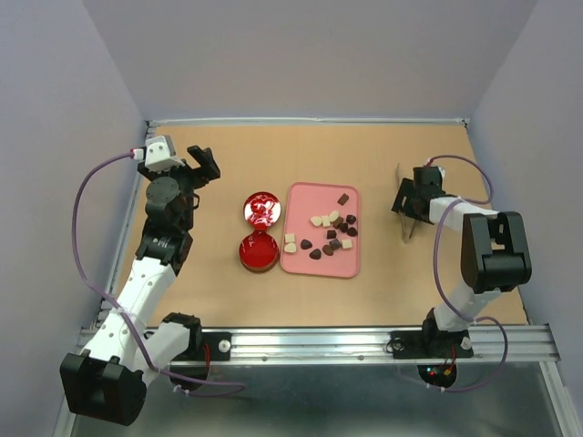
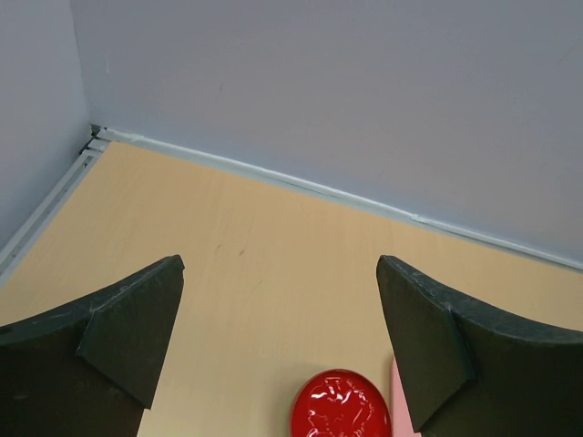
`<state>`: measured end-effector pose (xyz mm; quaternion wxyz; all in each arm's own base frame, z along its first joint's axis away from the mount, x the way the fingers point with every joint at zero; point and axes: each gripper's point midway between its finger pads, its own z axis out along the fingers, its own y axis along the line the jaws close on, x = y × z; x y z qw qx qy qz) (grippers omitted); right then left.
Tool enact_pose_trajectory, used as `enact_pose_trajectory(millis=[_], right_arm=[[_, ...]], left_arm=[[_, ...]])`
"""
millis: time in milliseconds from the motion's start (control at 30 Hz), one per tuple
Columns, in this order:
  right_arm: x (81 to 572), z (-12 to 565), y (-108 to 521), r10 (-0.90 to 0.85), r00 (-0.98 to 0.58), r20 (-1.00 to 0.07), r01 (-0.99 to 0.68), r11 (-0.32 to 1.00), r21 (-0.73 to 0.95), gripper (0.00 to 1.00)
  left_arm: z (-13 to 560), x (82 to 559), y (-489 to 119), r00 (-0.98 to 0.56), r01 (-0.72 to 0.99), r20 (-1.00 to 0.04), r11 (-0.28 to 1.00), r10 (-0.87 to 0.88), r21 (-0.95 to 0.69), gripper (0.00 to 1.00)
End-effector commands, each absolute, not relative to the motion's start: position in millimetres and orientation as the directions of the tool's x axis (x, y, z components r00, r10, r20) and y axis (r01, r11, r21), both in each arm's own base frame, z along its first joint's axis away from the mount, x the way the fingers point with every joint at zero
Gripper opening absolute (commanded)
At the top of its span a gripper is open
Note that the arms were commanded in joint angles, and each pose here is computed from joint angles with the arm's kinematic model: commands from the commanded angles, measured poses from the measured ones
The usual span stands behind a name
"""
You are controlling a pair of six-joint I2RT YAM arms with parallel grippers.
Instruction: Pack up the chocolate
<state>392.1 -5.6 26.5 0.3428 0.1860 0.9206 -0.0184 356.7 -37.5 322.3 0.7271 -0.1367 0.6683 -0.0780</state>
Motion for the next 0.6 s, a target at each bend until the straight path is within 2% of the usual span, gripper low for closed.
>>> enact_pose_trajectory(millis=[0,67,200,433,567], right_arm=[[394.9,22.6,-2.1,0.318,-0.71,-0.629,0.348,0.934,0.079,0.71],[396.0,32.2,0.8,0.301,-0.698,-0.65,0.333,0.94,0.077,0.61],[397.2,56.0,8.7,0.271,-0.668,-0.693,0.295,0.951,0.088,0.51],[391.1,119.4,26.9,0.25,-0.575,-0.779,0.207,0.966,0.157,0.45],[379.8,127.7,36.7,0.218,-0.586,-0.78,0.172,0.975,0.143,0.42]], left_arm=[[345.2,349.5,-37.2,0.172,-0.042,-0.935,0.945,-0.312,-0.323,0.99],[345.3,348.3,-36.4,0.177,-0.043,-0.933,0.944,-0.314,-0.326,0.99],[346.2,347.1,-36.2,0.184,-0.04,-0.93,0.943,-0.317,-0.33,0.99],[344.9,347.9,-38.0,0.179,-0.033,-0.929,0.942,-0.322,-0.333,0.99],[343.2,349.0,-39.8,0.173,-0.026,-0.929,0.941,-0.327,-0.337,0.99]])
